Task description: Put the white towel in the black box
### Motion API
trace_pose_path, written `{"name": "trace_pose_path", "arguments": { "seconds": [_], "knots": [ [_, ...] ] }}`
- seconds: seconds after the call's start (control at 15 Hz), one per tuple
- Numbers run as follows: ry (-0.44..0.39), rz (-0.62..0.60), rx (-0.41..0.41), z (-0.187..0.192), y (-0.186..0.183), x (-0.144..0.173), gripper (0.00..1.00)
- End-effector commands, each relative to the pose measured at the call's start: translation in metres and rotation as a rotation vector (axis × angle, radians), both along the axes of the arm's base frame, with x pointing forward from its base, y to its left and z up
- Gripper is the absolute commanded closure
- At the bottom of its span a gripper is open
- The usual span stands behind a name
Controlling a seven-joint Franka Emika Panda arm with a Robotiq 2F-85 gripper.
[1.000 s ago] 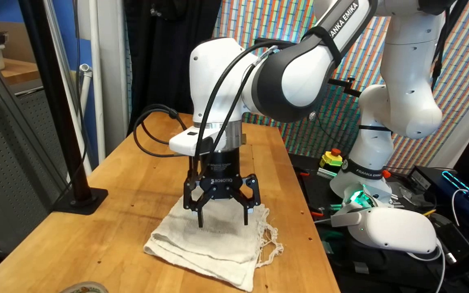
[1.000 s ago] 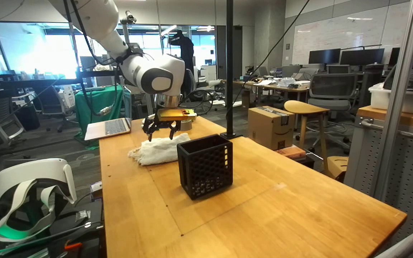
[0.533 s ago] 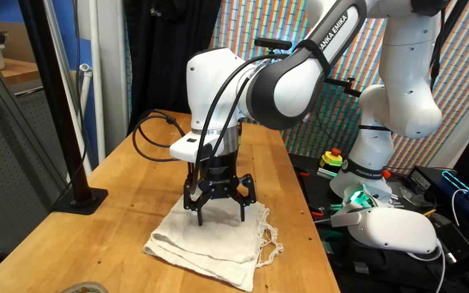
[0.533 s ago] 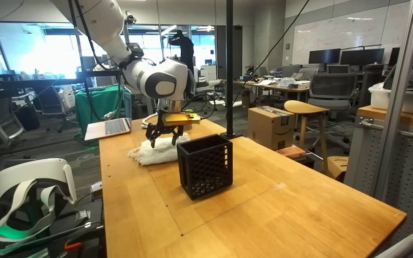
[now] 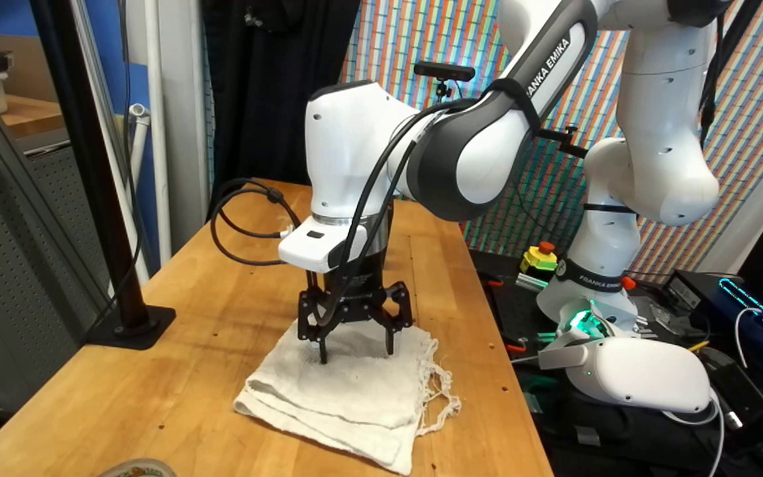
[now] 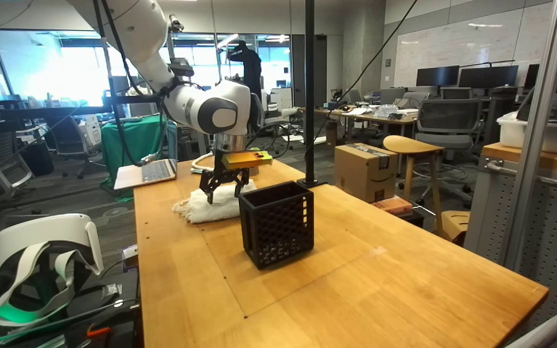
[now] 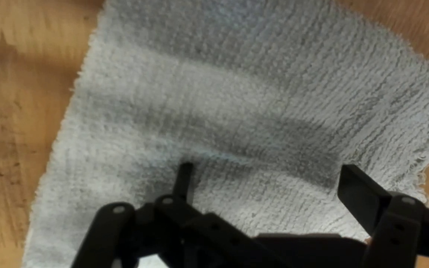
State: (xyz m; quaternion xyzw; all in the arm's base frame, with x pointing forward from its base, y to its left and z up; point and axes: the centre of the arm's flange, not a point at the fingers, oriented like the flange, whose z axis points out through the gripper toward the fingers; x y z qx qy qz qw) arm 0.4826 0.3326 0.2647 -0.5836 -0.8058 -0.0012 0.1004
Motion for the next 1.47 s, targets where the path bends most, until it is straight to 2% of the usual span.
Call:
{"name": "trace_pose_path", "arguments": {
  "seconds": [0.0, 0.27, 0.33, 0.4, 0.47, 0.73, 1.0, 1.13, 1.27, 1.4],
  "knots": [
    [-0.024, -0.001, 0.016, -0.013, 0.01, 0.0, 0.0],
    [-0.032, -0.028, 0.027, -0.023, 0.009, 0.005, 0.0],
    [-0.035, -0.038, 0.032, -0.024, 0.007, 0.006, 0.25],
    [-0.035, -0.049, 0.034, -0.024, 0.006, 0.007, 0.26],
    [-0.039, -0.058, 0.038, -0.024, 0.005, 0.008, 0.32],
    [-0.056, -0.086, 0.047, -0.021, 0.004, 0.011, 0.64],
    [-0.118, -0.158, 0.07, 0.0, -0.004, 0.017, 0.95],
    [-0.184, -0.224, 0.099, 0.025, -0.013, 0.017, 0.96],
    [-0.257, -0.296, 0.141, 0.054, -0.026, 0.013, 0.92],
    [-0.328, -0.371, 0.15, 0.085, -0.043, 0.003, 0.92]
  ]
}}
